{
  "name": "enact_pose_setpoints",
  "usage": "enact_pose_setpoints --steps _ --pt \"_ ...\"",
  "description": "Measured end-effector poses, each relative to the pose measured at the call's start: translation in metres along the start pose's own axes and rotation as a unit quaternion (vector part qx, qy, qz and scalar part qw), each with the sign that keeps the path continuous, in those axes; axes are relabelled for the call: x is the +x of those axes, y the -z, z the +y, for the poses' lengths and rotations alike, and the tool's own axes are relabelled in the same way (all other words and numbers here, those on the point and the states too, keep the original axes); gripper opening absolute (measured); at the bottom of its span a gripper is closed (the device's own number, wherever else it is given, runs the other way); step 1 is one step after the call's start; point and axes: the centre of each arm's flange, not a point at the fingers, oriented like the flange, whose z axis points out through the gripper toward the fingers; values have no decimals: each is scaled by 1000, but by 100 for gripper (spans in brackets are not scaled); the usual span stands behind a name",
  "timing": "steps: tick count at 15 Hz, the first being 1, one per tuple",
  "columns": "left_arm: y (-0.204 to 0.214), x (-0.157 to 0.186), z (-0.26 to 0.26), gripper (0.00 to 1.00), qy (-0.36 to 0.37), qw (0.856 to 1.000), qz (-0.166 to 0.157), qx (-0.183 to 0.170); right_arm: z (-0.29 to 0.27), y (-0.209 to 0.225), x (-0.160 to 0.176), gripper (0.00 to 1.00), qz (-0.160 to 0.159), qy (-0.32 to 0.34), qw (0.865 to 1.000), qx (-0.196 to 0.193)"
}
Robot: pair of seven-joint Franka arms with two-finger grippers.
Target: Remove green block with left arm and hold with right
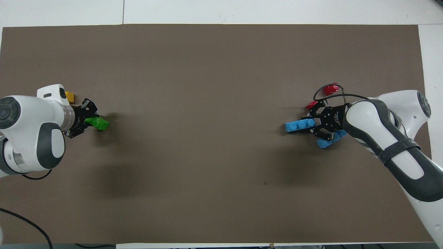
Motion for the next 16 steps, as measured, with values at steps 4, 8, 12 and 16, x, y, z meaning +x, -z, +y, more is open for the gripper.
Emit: enact_pose_setpoints --steps 4,8,12,16 --pt "0 2 2 35 -5 1000 -2 2 0 -1 -1 35 0 1 1000 -1" --pt "-2 4 5 40 -8 1000 -2 2 -1 -1 -2 35 1 2 1000 1" --pt "1 7 9 47 -9 1000 -2 2 -4 -7 -13 35 6 13 1000 2" --pt "5 9 11 89 -10 1000 -5 5 -5 -9 -16 40 8 17 1000 3"
